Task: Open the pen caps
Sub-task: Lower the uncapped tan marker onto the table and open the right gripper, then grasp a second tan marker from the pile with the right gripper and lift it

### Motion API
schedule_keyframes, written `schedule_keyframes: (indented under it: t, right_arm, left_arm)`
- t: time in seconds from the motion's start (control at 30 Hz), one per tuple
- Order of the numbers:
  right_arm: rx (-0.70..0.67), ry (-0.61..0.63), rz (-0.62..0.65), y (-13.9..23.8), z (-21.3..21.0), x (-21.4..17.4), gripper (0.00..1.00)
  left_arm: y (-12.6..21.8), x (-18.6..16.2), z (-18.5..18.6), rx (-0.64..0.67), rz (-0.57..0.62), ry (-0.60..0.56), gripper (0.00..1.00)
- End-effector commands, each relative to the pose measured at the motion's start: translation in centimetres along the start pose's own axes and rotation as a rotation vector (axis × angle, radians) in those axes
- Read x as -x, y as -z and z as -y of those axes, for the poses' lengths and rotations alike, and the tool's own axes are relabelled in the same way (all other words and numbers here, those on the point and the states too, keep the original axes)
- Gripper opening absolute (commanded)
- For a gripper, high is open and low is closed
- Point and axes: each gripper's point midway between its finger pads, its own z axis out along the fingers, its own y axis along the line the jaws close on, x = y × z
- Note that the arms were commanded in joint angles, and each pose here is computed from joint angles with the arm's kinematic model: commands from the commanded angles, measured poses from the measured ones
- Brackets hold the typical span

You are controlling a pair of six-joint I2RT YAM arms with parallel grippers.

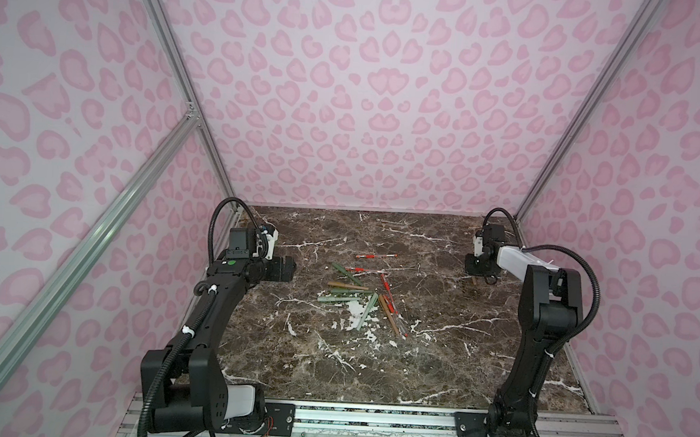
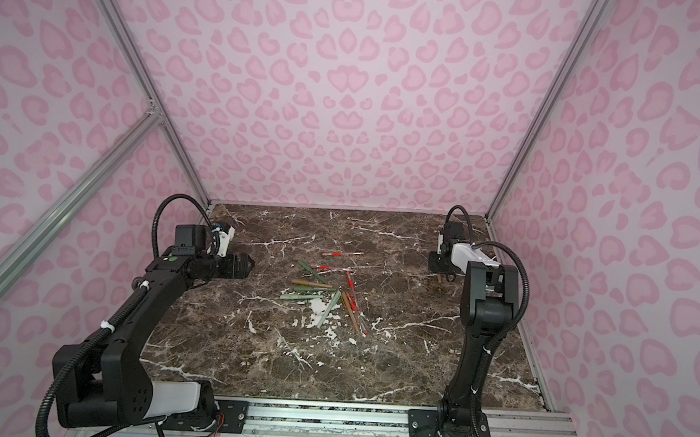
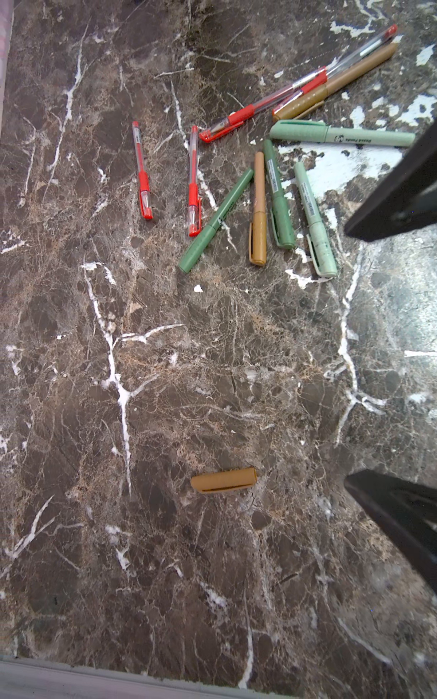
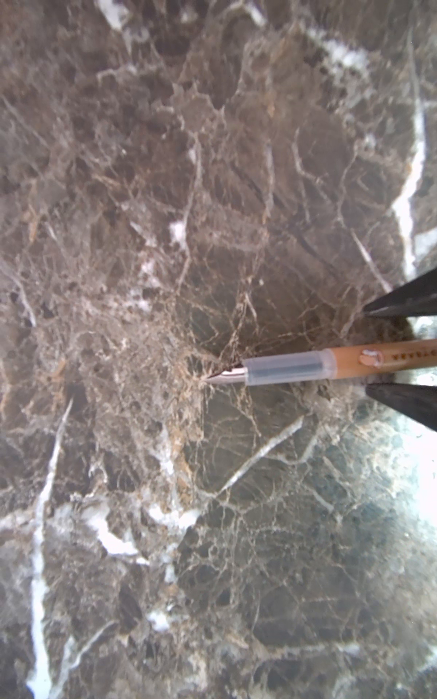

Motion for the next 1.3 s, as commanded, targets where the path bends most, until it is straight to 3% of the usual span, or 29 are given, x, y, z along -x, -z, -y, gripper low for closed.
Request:
schedule_keyframes:
  t: [0.0,0.27,0.43,0.83,1.13,1.27]
  right_arm:
    - [-0.009,0.009,-0.116,-0.3,0.1,-3.0,0.33]
    - [0.024,-0.005,-0.023,4.4,-0.5,-0.9,0.39]
    - [0.088,-0.029,0.024,8.4,-2.6,-2.1,0.42]
    - [0.2,0.121,0.002,14.1,-15.5,-9.9,0.41]
    - [0.273,0.249,-0.082,14.0,-25.0,-15.5,0.4]
    - [0.269,0.296,-0.117,13.2,-27.2,-17.3,0.38]
  left_arm:
    - [0.3,0.8,0.1,-0.007,0.025,-0.007,0.98]
    - [0.5,0.8,0.0,-0.003,0.03,-0.007,0.98]
    - [0.4,0.6,0.0,-0.008,0.031,-0.004,0.98]
    - [-0.2,0.5,0.4,-0.04,0.017,0.023,0.98]
    - [-0.1,0.5,0.4,-0.038,0.017,0.022,0.98]
    - [-0.1,0.5,0.4,-0.04,0.019,0.022,0.98]
